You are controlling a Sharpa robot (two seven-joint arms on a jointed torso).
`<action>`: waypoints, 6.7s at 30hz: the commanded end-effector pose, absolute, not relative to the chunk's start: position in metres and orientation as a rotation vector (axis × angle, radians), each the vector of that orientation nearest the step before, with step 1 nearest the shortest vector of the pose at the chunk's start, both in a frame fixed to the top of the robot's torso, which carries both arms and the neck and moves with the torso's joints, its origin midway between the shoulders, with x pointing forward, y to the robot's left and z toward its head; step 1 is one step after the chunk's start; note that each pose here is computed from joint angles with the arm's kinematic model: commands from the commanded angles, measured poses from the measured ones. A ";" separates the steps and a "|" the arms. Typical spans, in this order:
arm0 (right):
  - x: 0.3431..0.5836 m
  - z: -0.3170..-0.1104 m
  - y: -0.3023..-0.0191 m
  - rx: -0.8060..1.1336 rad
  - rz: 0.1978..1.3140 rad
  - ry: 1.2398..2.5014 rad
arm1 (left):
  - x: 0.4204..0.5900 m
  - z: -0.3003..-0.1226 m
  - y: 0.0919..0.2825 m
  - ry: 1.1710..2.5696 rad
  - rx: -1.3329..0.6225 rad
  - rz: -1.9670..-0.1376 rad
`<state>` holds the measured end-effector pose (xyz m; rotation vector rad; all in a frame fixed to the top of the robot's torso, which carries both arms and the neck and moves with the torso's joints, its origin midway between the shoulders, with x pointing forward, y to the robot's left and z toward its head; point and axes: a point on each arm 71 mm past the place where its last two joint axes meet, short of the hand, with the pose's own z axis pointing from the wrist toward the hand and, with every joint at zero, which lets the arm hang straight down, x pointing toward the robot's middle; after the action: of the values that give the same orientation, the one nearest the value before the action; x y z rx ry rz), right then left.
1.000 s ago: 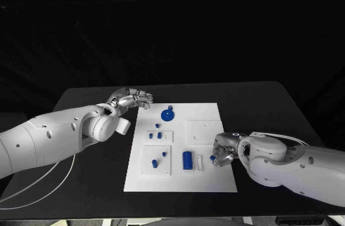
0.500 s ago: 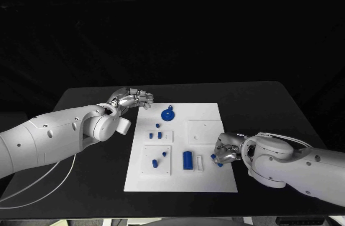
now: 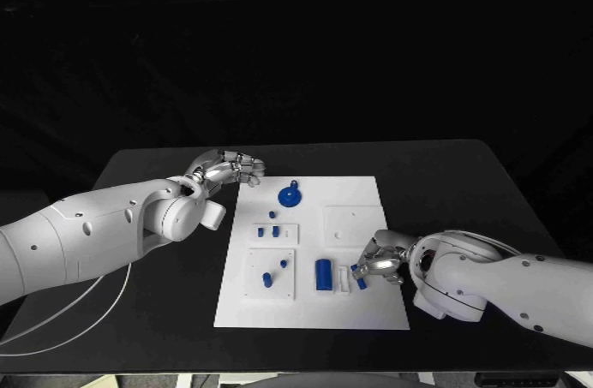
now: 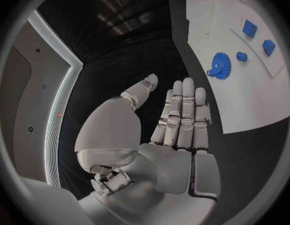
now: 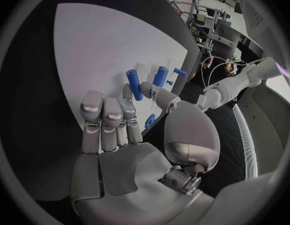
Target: Assemble the parts on the task board
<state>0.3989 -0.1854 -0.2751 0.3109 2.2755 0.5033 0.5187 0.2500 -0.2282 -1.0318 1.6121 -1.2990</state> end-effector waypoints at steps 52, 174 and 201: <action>0.400 -0.285 -0.168 0.399 0.550 2.378 | 0.518 -0.227 0.249 1.623 -1.022 -1.319; 0.397 -0.295 -0.175 0.225 0.457 2.470 | 0.518 -0.228 0.252 1.628 -1.024 -1.310; 0.404 -0.300 -0.183 0.292 0.450 2.495 | 0.518 -0.228 0.252 1.635 -1.022 -1.308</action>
<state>0.4068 -0.1725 -0.2899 0.2805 2.4625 0.5215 0.5180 0.2544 -0.2293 -1.0357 1.6274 -1.2900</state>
